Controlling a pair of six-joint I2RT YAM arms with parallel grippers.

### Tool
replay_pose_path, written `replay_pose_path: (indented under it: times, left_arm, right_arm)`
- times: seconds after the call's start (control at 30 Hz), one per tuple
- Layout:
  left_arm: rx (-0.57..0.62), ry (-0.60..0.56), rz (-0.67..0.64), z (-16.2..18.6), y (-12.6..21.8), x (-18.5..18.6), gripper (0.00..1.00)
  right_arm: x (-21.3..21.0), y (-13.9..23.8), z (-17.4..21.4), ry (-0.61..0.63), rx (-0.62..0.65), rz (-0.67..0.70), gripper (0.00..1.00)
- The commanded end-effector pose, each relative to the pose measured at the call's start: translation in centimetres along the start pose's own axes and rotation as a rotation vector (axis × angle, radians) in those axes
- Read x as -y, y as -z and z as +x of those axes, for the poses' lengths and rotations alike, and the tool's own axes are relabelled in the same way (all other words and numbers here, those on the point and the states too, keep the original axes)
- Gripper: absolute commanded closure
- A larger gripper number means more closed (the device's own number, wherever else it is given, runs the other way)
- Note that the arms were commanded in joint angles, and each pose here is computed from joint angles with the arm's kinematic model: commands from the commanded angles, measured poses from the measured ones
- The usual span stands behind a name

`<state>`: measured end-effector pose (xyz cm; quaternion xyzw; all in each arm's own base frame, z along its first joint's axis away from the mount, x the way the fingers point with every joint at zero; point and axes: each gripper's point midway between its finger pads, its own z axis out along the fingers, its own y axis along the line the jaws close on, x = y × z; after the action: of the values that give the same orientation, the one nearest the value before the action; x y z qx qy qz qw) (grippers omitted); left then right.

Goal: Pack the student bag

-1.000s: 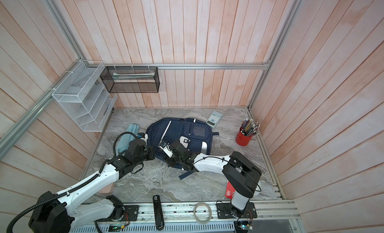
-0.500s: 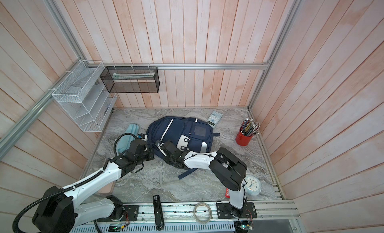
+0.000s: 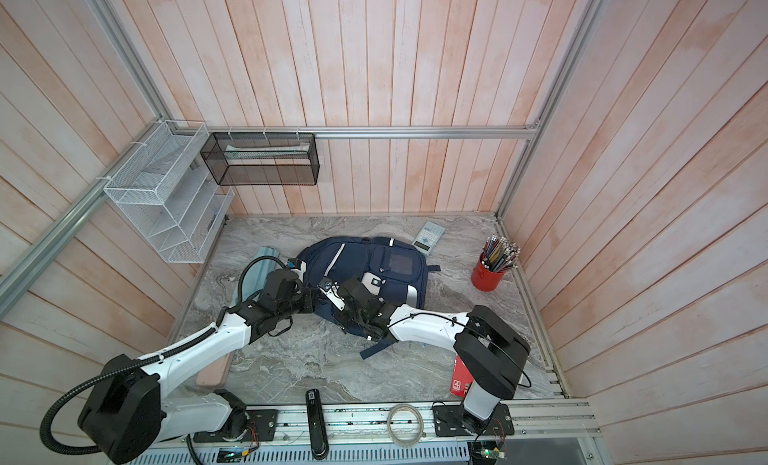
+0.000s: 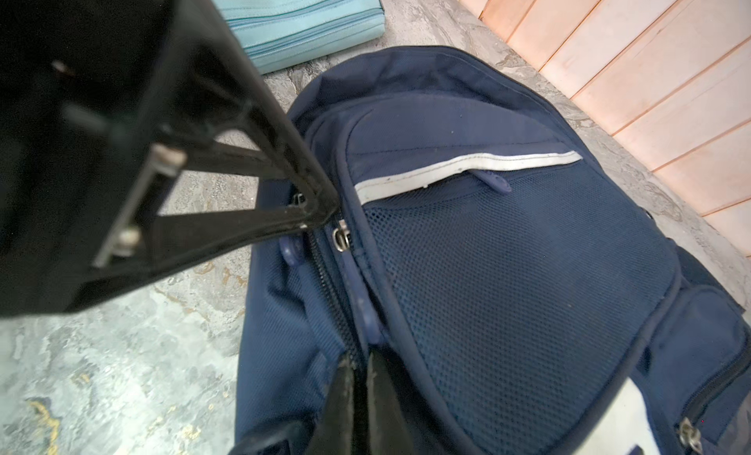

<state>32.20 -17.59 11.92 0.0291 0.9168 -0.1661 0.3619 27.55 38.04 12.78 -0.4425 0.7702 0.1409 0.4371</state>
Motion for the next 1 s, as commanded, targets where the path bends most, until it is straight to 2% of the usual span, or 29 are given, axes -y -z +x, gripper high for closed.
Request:
replay_pose_path:
  times: [0.0, 0.13, 0.2, 0.37, 0.4, 0.43, 0.47, 0.5, 0.53, 0.63, 0.73, 0.9, 0.97]
  left_arm:
    - [-0.022, 0.022, -0.057, 0.5, -0.4, -1.1, 0.55]
    - [-0.041, 0.055, 0.069, 1.2, -0.7, 0.9, 0.52]
    - [-0.063, 0.066, 0.083, 1.8, -0.9, 1.2, 0.55]
    - [-0.101, 0.100, 0.140, 3.7, -1.2, 1.7, 0.69]
    - [-0.106, 0.108, 0.143, 4.1, -1.3, 1.6, 0.74]
    - [-0.110, 0.115, 0.124, 4.4, -1.5, 1.2, 0.85]
    - [-0.113, 0.119, 0.104, 4.6, -1.6, 0.8, 0.91]
    - [-0.117, 0.121, 0.083, 4.8, -1.7, 0.3, 0.93]
    - [-0.116, 0.124, 0.076, 5.0, -1.8, 0.1, 0.95]
    - [-0.116, 0.126, 0.077, 5.3, -1.9, 0.0, 0.96]
    - [-0.123, 0.129, 0.065, 5.6, -2.2, -0.3, 0.96]
    - [-0.125, 0.137, 0.062, 5.8, -2.3, -0.5, 0.96]
    - [-0.129, 0.138, 0.062, 6.0, -2.3, -0.6, 0.96]
  right_arm:
    - [0.8, 1.7, -4.1, -0.053, 0.143, 0.002, 1.00]
    - [0.5, 1.8, -4.2, -0.059, 0.153, -0.015, 1.00]
    - [0.5, 1.8, -4.3, -0.061, 0.156, -0.012, 1.00]
    - [0.4, 1.6, -4.4, -0.077, 0.149, -0.025, 1.00]
    - [0.1, 1.5, -4.2, -0.070, 0.136, -0.043, 0.97]
    - [-0.1, 1.4, -3.9, -0.070, 0.122, -0.055, 0.79]
    - [-0.1, 1.4, -3.6, -0.072, 0.108, -0.058, 0.64]
    - [0.3, 1.4, -3.3, -0.080, 0.102, -0.046, 0.55]
    - [0.8, 1.6, -3.1, -0.093, 0.100, -0.030, 0.51]
    - [1.9, 1.6, -2.6, -0.122, 0.095, -0.011, 0.46]
    - [2.1, 0.5, -2.0, -0.098, 0.063, 0.006, 0.42]
    - [0.0, -2.1, -2.0, -0.021, -0.019, -0.064, 0.39]
    - [-0.3, -3.0, -2.1, -0.001, -0.024, -0.043, 0.38]
